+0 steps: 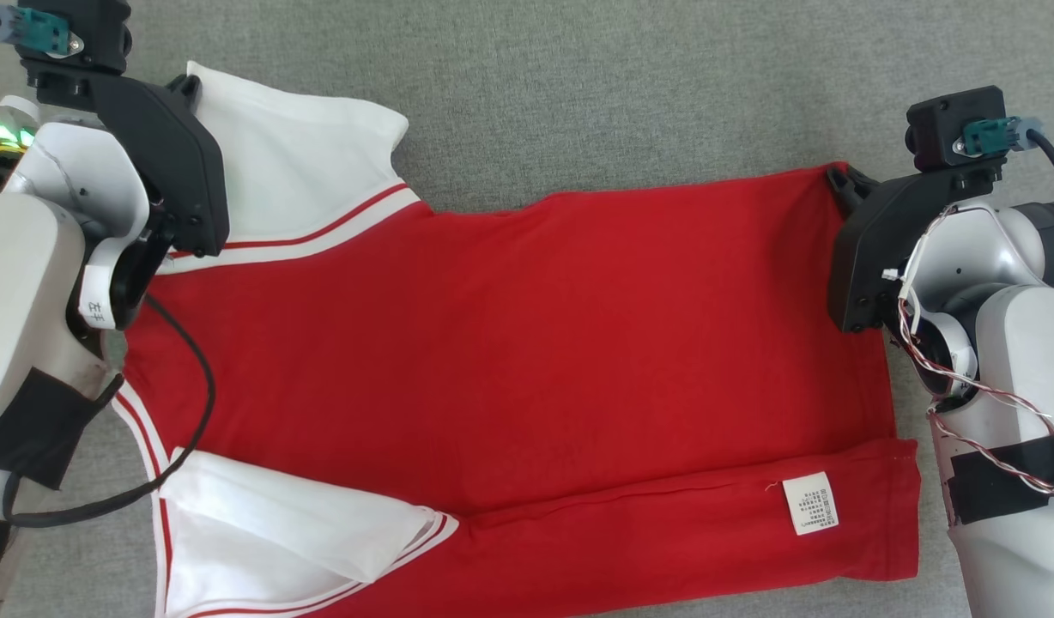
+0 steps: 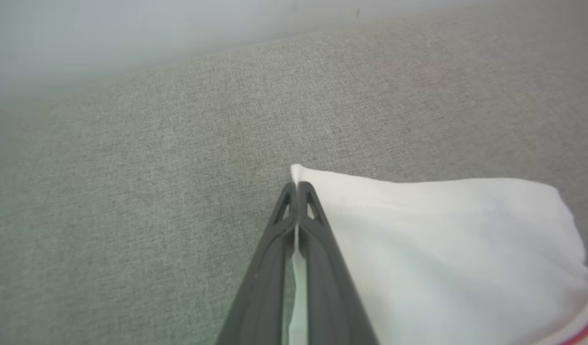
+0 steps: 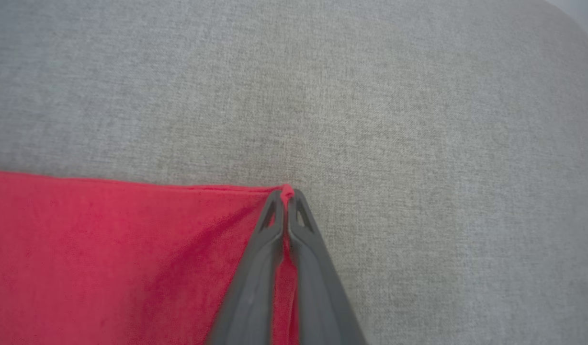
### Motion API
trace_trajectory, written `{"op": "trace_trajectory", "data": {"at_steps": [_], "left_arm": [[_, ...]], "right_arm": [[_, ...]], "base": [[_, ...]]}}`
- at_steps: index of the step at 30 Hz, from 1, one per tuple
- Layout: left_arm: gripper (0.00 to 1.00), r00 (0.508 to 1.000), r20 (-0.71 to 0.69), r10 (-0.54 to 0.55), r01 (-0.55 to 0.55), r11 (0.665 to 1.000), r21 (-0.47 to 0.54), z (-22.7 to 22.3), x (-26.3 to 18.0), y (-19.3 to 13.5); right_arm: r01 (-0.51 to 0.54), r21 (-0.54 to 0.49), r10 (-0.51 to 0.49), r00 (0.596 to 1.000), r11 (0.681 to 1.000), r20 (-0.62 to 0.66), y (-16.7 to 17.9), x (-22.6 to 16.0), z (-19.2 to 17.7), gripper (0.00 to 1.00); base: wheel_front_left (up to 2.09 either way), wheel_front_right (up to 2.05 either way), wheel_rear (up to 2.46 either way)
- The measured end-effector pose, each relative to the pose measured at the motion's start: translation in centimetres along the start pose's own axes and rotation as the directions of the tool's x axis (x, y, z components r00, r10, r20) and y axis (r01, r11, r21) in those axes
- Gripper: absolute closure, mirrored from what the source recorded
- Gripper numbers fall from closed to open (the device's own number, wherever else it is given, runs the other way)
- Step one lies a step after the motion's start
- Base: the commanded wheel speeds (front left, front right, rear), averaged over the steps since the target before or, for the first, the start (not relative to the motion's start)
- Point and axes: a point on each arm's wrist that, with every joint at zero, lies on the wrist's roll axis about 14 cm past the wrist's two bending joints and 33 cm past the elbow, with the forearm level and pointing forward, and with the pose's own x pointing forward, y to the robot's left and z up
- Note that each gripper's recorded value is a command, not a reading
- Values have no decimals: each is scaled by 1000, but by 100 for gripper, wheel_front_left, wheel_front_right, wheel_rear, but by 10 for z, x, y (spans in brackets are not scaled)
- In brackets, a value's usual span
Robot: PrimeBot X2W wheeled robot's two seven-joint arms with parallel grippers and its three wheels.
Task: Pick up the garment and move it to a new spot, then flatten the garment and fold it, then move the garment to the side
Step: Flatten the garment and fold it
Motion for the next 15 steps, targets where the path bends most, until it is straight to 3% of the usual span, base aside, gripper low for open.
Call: {"op": "trace_trajectory", "data": {"at_steps": [8, 15], "left_arm": [[100, 981, 190, 42, -36, 999, -35, 30, -20, 4], [100, 909, 408, 82, -67, 996, -50, 39, -62, -4]], "right_arm": [[-5, 10, 5, 996, 1000, 91, 0, -16, 12, 100], [-13, 38, 4, 970, 999, 245, -1, -43, 24, 100]], "base": [[0, 0, 0], [0, 0, 0]]}}
